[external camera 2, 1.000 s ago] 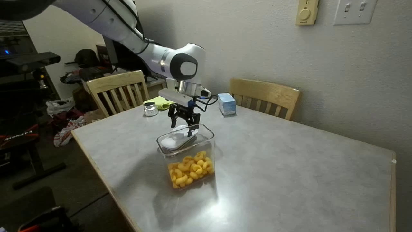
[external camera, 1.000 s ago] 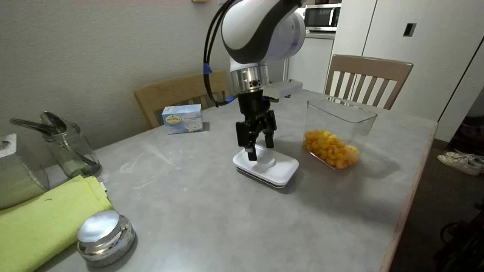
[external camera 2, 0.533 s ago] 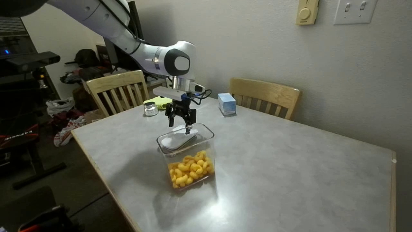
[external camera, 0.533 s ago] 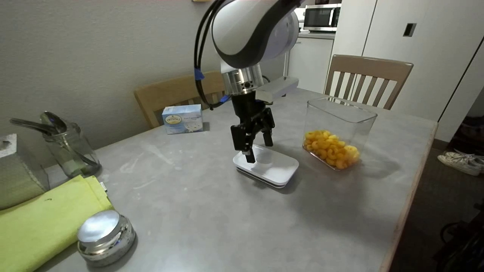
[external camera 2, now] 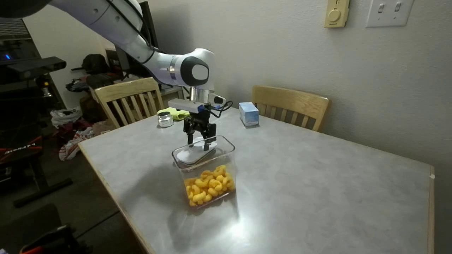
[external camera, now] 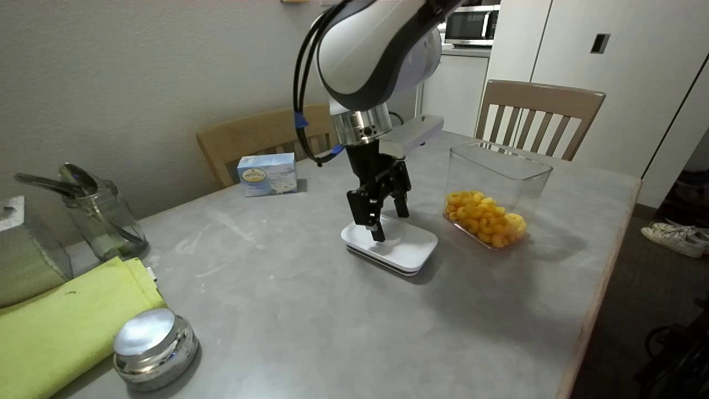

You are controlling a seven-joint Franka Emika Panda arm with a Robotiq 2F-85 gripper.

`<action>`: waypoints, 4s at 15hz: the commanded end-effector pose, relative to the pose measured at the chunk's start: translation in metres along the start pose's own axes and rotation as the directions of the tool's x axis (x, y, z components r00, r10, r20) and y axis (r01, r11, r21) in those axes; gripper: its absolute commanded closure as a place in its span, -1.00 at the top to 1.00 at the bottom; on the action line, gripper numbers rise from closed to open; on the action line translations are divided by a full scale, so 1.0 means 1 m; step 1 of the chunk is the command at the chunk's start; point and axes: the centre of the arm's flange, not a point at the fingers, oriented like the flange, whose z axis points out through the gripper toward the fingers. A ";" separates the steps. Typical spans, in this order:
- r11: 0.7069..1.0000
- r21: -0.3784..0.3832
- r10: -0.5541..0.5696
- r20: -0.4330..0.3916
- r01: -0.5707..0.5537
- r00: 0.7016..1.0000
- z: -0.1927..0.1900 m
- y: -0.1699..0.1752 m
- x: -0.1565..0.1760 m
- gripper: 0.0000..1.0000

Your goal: Put the white lid on the storage container then push the button on the lid

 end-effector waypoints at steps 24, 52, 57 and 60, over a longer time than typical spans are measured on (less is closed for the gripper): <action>0.994 0.020 -0.102 -0.128 0.105 0.987 -0.119 0.011 -0.034 -0.43; 0.953 0.176 0.280 -0.208 -0.246 0.937 -0.127 0.126 -0.197 -0.43; 0.951 0.171 0.291 -0.210 -0.258 0.933 -0.109 0.162 -0.218 -0.43; 0.920 0.182 0.377 -0.178 -0.346 0.909 -0.104 0.175 -0.220 -0.43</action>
